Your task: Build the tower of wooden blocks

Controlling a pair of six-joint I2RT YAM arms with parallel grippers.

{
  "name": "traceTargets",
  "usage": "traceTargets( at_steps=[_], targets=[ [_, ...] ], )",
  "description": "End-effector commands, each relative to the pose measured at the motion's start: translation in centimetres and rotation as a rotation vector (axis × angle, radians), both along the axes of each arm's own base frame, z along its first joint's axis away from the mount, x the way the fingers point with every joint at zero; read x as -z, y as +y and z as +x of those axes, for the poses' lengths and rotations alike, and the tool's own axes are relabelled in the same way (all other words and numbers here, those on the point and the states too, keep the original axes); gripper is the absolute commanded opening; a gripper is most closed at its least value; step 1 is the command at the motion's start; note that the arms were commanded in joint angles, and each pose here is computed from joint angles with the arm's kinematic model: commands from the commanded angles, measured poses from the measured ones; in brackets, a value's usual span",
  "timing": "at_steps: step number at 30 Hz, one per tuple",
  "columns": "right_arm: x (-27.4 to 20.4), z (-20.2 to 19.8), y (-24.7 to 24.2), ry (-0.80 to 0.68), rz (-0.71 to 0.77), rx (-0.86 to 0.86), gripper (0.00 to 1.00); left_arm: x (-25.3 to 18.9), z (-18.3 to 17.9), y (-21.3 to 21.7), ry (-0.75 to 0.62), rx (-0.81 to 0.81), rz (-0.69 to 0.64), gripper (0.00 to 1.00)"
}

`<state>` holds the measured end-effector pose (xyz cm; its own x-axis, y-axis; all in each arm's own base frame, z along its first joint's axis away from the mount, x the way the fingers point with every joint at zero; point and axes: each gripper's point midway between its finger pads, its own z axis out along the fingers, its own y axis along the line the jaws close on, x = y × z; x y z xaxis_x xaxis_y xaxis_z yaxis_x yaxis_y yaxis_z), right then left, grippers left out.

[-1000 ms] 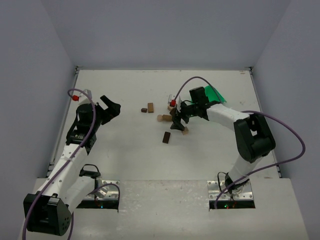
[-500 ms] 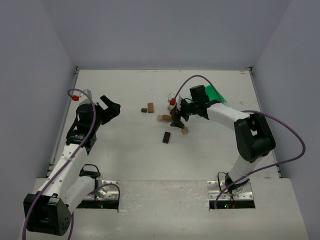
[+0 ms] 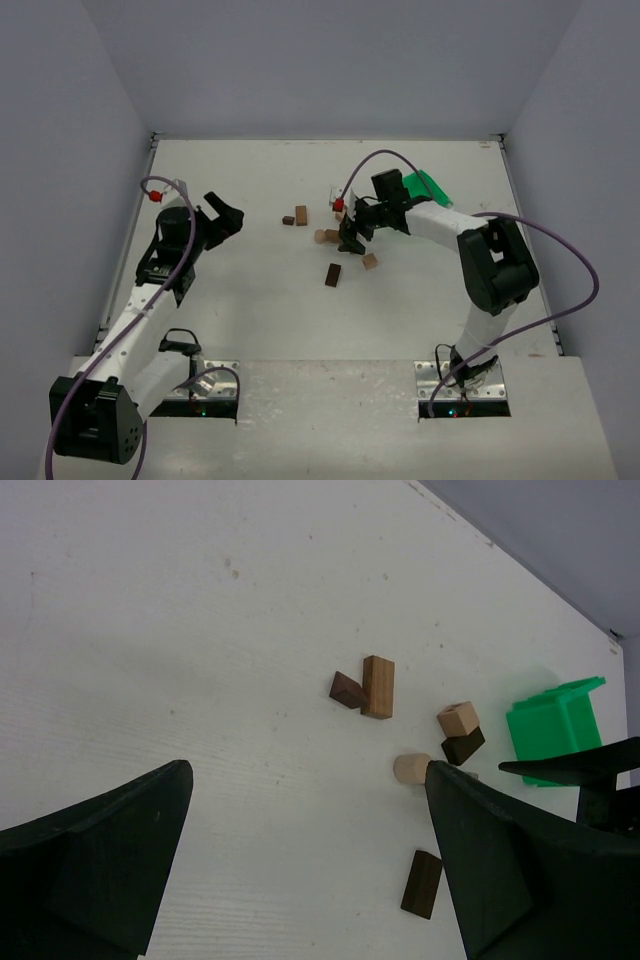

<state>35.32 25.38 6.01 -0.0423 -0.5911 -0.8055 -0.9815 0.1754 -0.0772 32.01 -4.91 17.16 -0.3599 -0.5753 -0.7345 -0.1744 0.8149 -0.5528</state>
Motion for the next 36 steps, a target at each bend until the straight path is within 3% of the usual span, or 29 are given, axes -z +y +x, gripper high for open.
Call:
traceTargets(
  at_steps=[1,21,24,29,36],
  targets=[
    [-1.4,2.1,1.2,-0.071,0.010,-0.035,0.83,-0.7,0.8,-0.3,-0.043,0.015,0.003,1.00],
    [3.3,3.3,2.7,0.028,-0.064,-0.045,0.79,-0.4,1.0,-0.2,-0.032,0.014,0.011,1.00],
    [3.5,3.3,2.9,0.031,-0.060,-0.040,0.66,-0.5,1.0,-0.2,-0.032,0.016,0.010,1.00],
    [2.3,2.9,3.2,0.007,-0.032,-0.035,0.31,-0.4,0.9,-0.2,-0.031,0.018,0.009,1.00],
    [-0.5,3.2,3.0,-0.046,-0.007,0.037,0.17,-0.6,0.6,-0.3,-0.039,0.022,0.004,1.00]
  ],
)
